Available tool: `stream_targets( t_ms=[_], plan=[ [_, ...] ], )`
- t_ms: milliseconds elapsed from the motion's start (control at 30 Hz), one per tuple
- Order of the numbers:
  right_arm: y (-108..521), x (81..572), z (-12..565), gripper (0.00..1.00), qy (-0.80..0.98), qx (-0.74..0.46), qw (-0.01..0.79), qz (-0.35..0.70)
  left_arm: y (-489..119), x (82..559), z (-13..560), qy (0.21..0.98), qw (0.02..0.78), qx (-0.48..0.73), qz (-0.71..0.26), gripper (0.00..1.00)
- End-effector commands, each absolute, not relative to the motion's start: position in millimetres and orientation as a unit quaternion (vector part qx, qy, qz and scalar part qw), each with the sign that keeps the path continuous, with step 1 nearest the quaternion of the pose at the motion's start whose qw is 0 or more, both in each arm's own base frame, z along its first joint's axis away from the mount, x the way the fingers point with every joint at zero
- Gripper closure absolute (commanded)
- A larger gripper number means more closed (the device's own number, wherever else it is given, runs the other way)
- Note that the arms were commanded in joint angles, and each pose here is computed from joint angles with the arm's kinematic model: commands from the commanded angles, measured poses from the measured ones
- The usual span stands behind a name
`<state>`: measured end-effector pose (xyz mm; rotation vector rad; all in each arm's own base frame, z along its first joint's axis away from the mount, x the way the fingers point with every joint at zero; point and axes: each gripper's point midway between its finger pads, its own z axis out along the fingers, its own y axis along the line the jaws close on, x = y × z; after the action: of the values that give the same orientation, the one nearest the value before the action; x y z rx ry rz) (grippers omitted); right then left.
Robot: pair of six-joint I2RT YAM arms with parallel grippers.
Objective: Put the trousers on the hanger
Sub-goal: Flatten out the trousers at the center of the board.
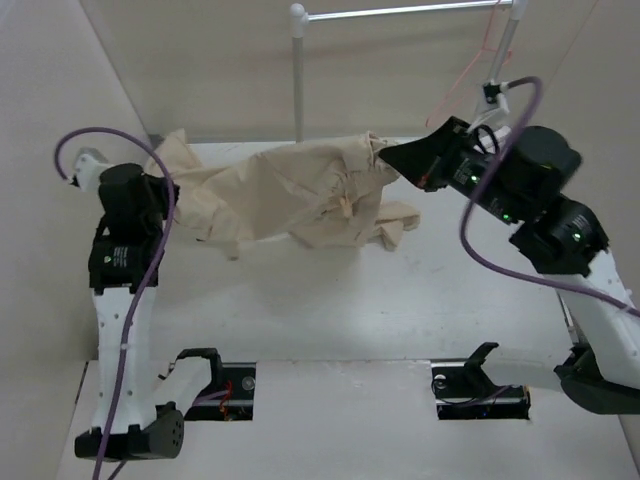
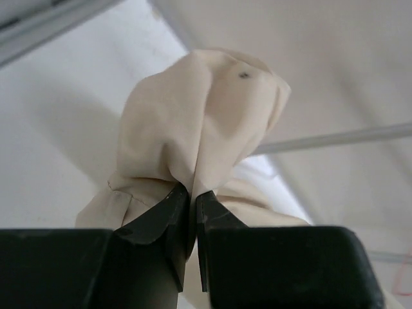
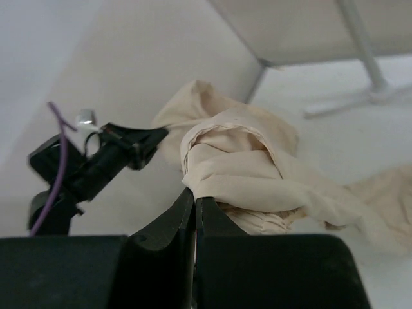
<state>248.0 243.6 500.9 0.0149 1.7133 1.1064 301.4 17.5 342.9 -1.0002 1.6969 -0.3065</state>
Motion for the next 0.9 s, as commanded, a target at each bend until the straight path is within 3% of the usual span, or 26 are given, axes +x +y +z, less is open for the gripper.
stream_targets(
  t_ms=[0, 100, 200, 467, 500, 567, 633, 700, 767, 800, 867],
  plan=[
    [211, 186, 593, 0.95, 0.618, -0.034, 0.6, 0.507, 37, 271, 397, 0.677, 0.581, -0.436, -0.12, 0.95],
    [189, 177, 594, 0.94, 0.606, -0.024, 0.622, 0.496, 44, 259, 433, 0.646, 0.611, -0.44, -0.128, 0.94],
    [157, 214, 547, 0.94, 0.639, 0.041, 0.635, 0.433, 41, 263, 416, 0.663, 0.592, -0.441, -0.123, 0.92],
    [66, 290, 264, 0.9, 0.79, 0.297, 0.454, 0.286, 22, 277, 241, 0.807, 0.411, -0.42, -0.047, 0.88],
    [57, 297, 247, 0.85, 0.793, 0.315, 0.444, 0.274, 17, 281, 221, 0.821, 0.392, -0.414, -0.042, 0.88],
    [36, 313, 223, 0.61, 0.793, 0.344, 0.442, 0.24, 7, 285, 190, 0.842, 0.359, -0.401, -0.035, 0.83],
    [27, 315, 221, 0.42, 0.794, 0.35, 0.449, 0.212, -6, 286, 173, 0.858, 0.343, -0.381, -0.032, 0.69],
    [32, 307, 232, 0.32, 0.798, 0.319, 0.471, 0.2, -9, 284, 167, 0.861, 0.344, -0.374, -0.023, 0.56],
    [57, 284, 221, 0.35, 0.826, 0.277, 0.446, 0.205, -6, 281, 170, 0.858, 0.354, -0.373, -0.014, 0.45],
    [73, 269, 208, 0.42, 0.846, 0.254, 0.419, 0.211, -3, 279, 172, 0.857, 0.357, -0.373, -0.009, 0.41],
    [110, 229, 173, 0.63, 0.885, 0.207, 0.351, 0.226, -1, 275, 179, 0.854, 0.366, -0.369, -0.007, 0.39]
  ],
)
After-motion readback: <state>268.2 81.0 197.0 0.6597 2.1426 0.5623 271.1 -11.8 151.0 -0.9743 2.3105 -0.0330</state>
